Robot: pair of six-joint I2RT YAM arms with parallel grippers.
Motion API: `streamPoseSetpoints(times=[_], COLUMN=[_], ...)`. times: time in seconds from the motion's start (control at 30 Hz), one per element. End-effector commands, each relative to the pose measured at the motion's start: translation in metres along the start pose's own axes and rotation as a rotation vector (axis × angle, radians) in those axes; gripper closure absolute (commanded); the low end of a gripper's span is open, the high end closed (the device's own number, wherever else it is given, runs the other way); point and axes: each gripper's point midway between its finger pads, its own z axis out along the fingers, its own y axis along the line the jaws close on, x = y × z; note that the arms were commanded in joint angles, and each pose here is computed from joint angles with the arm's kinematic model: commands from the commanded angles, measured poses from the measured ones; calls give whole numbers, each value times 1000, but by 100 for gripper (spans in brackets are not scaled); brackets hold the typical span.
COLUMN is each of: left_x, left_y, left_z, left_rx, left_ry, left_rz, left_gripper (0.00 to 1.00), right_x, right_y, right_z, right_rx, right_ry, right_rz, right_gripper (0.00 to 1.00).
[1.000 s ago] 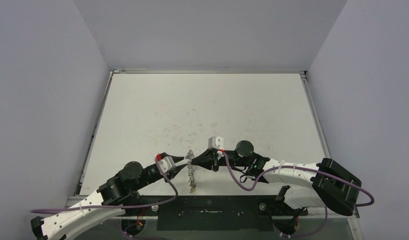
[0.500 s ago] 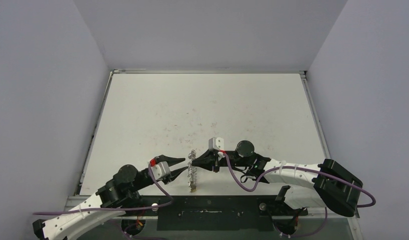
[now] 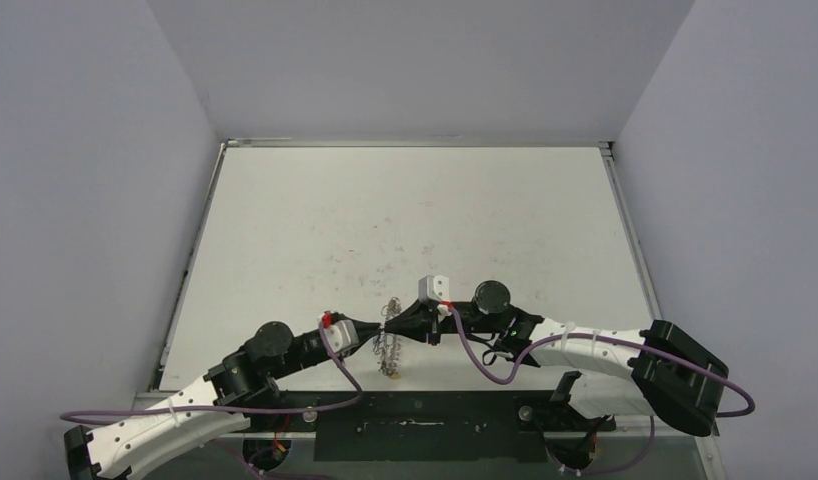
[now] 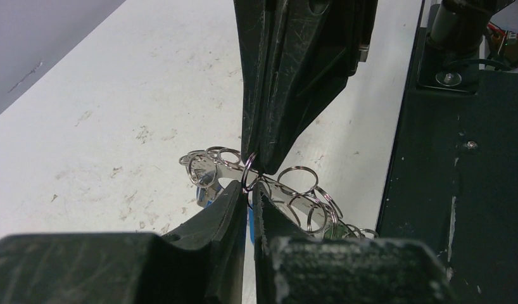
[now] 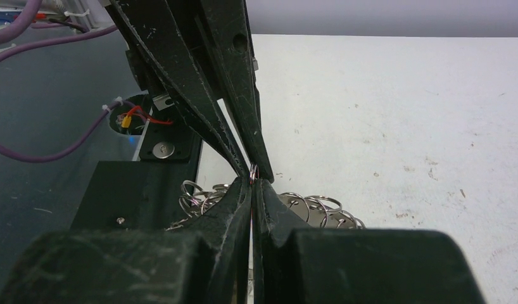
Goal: Put the keys on the keyring
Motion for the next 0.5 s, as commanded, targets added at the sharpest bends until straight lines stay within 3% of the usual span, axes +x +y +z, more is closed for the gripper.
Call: streamPoseSetpoints(times=[0.0, 0.33, 0.47], left_x=[-39, -43, -42], left_y=[4, 3, 3], left_z=[0, -1, 1], left_rx=[-10, -4, -2], left_ry=[-141, -165, -161], left_rz=[19, 19, 19], left_gripper=[95, 100, 90], right_x=[-41, -41, -41], right_y=[1, 1, 1], right_z=[3, 5, 5], right_rx=[-23, -28, -28], right_ry=[-108, -103, -103], right_rz=[-92, -91, -87], right_gripper=[100, 100, 100])
